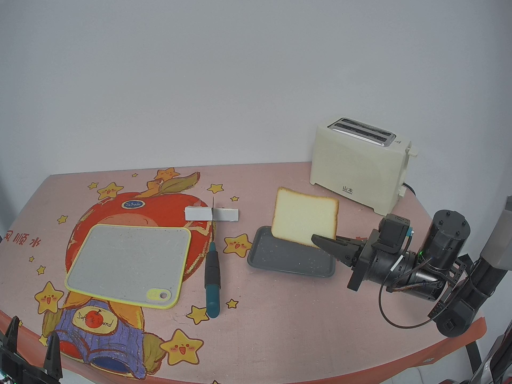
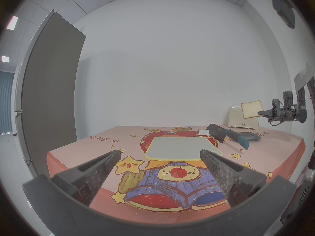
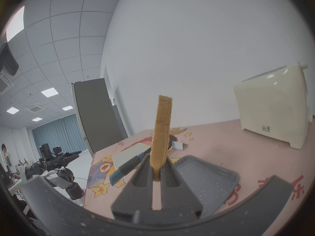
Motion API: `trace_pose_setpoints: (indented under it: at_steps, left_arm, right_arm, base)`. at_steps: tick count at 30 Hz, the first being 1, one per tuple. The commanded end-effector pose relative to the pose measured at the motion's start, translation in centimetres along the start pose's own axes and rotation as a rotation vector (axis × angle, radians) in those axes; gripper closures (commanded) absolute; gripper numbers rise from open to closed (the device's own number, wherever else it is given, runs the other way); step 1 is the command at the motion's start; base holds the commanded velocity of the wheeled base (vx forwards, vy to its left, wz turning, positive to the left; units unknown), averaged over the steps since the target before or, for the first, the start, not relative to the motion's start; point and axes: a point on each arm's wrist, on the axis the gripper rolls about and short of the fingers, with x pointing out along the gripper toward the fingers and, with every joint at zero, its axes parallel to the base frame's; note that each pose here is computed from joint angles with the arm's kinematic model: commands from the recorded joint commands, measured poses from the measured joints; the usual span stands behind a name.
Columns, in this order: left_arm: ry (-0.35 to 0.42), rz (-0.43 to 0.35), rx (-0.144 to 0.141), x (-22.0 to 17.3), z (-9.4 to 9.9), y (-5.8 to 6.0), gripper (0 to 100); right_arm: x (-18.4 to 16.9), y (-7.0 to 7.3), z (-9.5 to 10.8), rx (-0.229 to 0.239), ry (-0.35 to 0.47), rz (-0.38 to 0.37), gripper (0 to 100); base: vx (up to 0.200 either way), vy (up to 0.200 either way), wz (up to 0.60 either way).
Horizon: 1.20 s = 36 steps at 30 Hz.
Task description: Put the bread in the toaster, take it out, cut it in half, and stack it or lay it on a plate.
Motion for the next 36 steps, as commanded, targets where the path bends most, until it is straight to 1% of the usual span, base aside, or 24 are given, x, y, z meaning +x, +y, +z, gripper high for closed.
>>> trace_pose_setpoints:
  at_steps: [1,4,5,6,7,9,10,12,13,14,15,16,17,19,23,24,25,27,29,33,34,36]
  left_arm:
    - [0.001,0.0,0.0,0.0,-0.5,0.0,0]
    - [0.001,0.0,0.0,0.0,-0.5,0.0,0]
    - [0.001,0.0,0.0,0.0,-0.5,0.0,0]
    - [0.001,0.0,0.0,0.0,-0.5,0.0,0]
    - [0.001,0.0,0.0,0.0,-0.5,0.0,0]
    - [0.001,0.0,0.0,0.0,-0.5,0.0,0]
    - [0.001,0.0,0.0,0.0,-0.5,0.0,0]
    - [0.001,0.0,0.0,0.0,-0.5,0.0,0]
    - [0.001,0.0,0.0,0.0,-0.5,0.0,0]
    - [0.001,0.0,0.0,0.0,-0.5,0.0,0]
    - [0.001,0.0,0.0,0.0,-0.5,0.0,0]
    - [0.001,0.0,0.0,0.0,-0.5,0.0,0]
    - [0.001,0.0,0.0,0.0,-0.5,0.0,0]
    - [0.001,0.0,0.0,0.0,-0.5,0.0,0]
    - [0.001,0.0,0.0,0.0,-0.5,0.0,0]
    - [0.001,0.0,0.0,0.0,-0.5,0.0,0]
    - [0.001,0.0,0.0,0.0,-0.5,0.0,0]
    - [0.001,0.0,0.0,0.0,-0.5,0.0,0]
    - [0.001,0.0,0.0,0.0,-0.5,0.0,0]
    - [0.001,0.0,0.0,0.0,-0.5,0.0,0]
    - [0.001,0.0,0.0,0.0,-0.5,0.0,0]
    - [0.001,0.0,0.0,0.0,-0.5,0.0,0]
  right_arm:
    - [-0.1,-0.5,0.1,-0.023,-0.002,-0.015,100]
    - [-0.1,-0.8,1.0,-0.036,-0.035,-0.022,100]
    - [-0.1,-0.8,1.0,-0.036,-0.035,-0.022,100]
    - [-0.1,-1.2,1.9,-0.045,-0.053,-0.032,100]
    - [-0.1,-1.3,2.1,-0.045,-0.056,-0.036,100]
    - [-0.5,-1.9,4.5,-0.052,-0.077,-0.063,100]
    - [-0.6,-2.0,5.0,-0.054,-0.078,-0.068,100]
    - [-1.0,-3.1,7.2,-0.075,-0.091,-0.079,100]
    - [-1.0,-3.1,7.2,-0.075,-0.091,-0.079,100]
    - [-1.3,-4.4,9.1,-0.116,-0.107,-0.099,100]
    - [-1.5,-5.2,9.9,-0.136,-0.113,-0.112,100]
    - [-1.6,-5.5,10.3,-0.145,-0.115,-0.12,100]
    - [-1.9,-6.6,11.7,-0.172,-0.116,-0.13,100]
    - [-2.1,-7.1,12.4,-0.177,-0.117,-0.129,100]
    - [-2.2,-8.1,14.3,-0.205,-0.135,-0.132,100]
    - [-2.2,-8.2,14.4,-0.209,-0.137,-0.133,100]
    - [-2.2,-8.4,15.2,-0.231,-0.149,-0.141,100]
    - [-2.1,-8.7,15.7,-0.249,-0.145,-0.149,100]
    - [-2.2,-9.1,16.1,-0.248,-0.126,-0.165,100]
    - [-2.3,-9.4,16.9,-0.249,-0.109,-0.181,100]
    - [-2.6,-9.9,17.8,-0.255,-0.114,-0.199,100]
    - [-2.7,-10.4,18.8,-0.259,-0.121,-0.213,100]
  base:
    - [0.0,0.0,0.0]
    - [0.0,0.0,0.0]
    - [0.0,0.0,0.0]
    - [0.0,0.0,0.0]
    - [0.0,0.0,0.0]
    - [0.0,0.0,0.0]
    - [0.0,0.0,0.0]
    - [0.0,0.0,0.0]
    - [0.0,0.0,0.0]
    - [0.0,0.0,0.0]
    - [0.0,0.0,0.0]
    - [0.0,0.0,0.0]
    - [0.0,0.0,0.0]
    - [0.0,0.0,0.0]
    - [0.0,0.0,0.0]
    - [0.0,0.0,0.0]
    - [0.0,0.0,0.0]
    - [0.0,0.0,0.0]
    - [0.0,0.0,0.0]
    - [0.0,0.0,0.0]
    - [0.0,0.0,0.0]
    - [0.0,0.0,0.0]
